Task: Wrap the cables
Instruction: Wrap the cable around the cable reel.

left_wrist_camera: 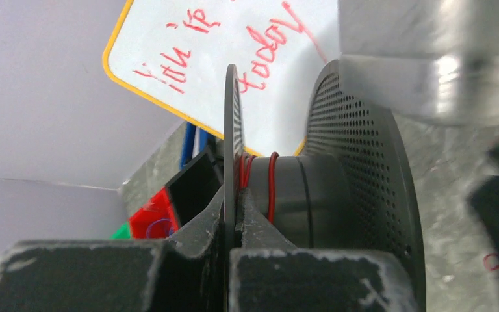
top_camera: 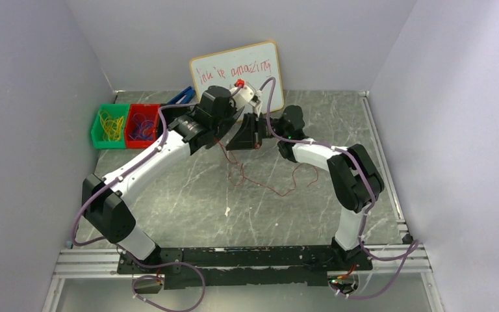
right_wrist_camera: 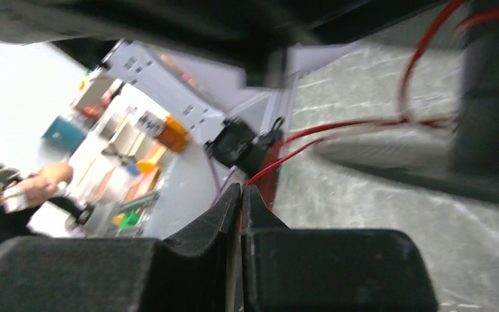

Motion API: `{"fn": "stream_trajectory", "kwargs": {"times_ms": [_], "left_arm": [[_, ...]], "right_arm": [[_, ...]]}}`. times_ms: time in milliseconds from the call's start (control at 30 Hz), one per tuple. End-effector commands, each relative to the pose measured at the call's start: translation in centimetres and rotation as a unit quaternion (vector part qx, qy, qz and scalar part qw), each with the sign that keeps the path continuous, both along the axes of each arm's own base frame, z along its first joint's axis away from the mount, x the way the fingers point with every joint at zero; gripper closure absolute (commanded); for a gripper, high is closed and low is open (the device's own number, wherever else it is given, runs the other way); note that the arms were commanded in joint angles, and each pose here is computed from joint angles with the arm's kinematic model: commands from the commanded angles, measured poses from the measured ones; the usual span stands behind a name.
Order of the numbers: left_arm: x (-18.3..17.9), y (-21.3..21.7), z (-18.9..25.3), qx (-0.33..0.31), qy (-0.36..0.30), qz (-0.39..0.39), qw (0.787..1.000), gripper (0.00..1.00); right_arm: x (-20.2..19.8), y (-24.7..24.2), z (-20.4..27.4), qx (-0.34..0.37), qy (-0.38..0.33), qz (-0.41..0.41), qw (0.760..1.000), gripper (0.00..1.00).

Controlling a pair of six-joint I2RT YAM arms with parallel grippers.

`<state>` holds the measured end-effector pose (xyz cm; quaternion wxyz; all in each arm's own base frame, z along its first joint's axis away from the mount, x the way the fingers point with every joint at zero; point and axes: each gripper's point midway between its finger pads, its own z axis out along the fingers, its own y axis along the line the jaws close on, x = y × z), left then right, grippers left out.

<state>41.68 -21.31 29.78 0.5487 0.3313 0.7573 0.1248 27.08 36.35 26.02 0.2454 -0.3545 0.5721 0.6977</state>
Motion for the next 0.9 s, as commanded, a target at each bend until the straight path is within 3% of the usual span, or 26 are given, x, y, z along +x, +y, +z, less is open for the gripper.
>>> {"fn": "stream_trajectory", "kwargs": {"times_ms": [0,433,633,800,867], "left_arm": [[1.2,5.8,4.0,0.092,-0.083,0.072,0.990,0.97],[-0.2,4.5,4.4,0.072,-0.066,0.010,0.995,0.97],[-1.8,3.2,8.9,0.042,-0.066,-0.047,0.996,0.97],[-3.9,2.2,13.8,-0.032,-0.082,-0.089,0.992,0.98],[-5.0,1.7,15.0,-0.068,-0.075,-0.111,0.989,0.97]], "right_arm": [[-5.6,-3.4,2.9,0.000,-0.050,0.118,0.992,0.92],[-3.8,-4.0,1.5,0.012,-0.061,0.078,0.995,0.91],[-1.6,-5.6,0.7,0.009,-0.074,0.068,0.995,0.74],[-1.6,-5.9,0.3,-0.019,-0.047,0.077,0.996,0.63],[-2.0,-6.0,0.8,-0.022,-0.047,0.073,0.996,0.51]]}}
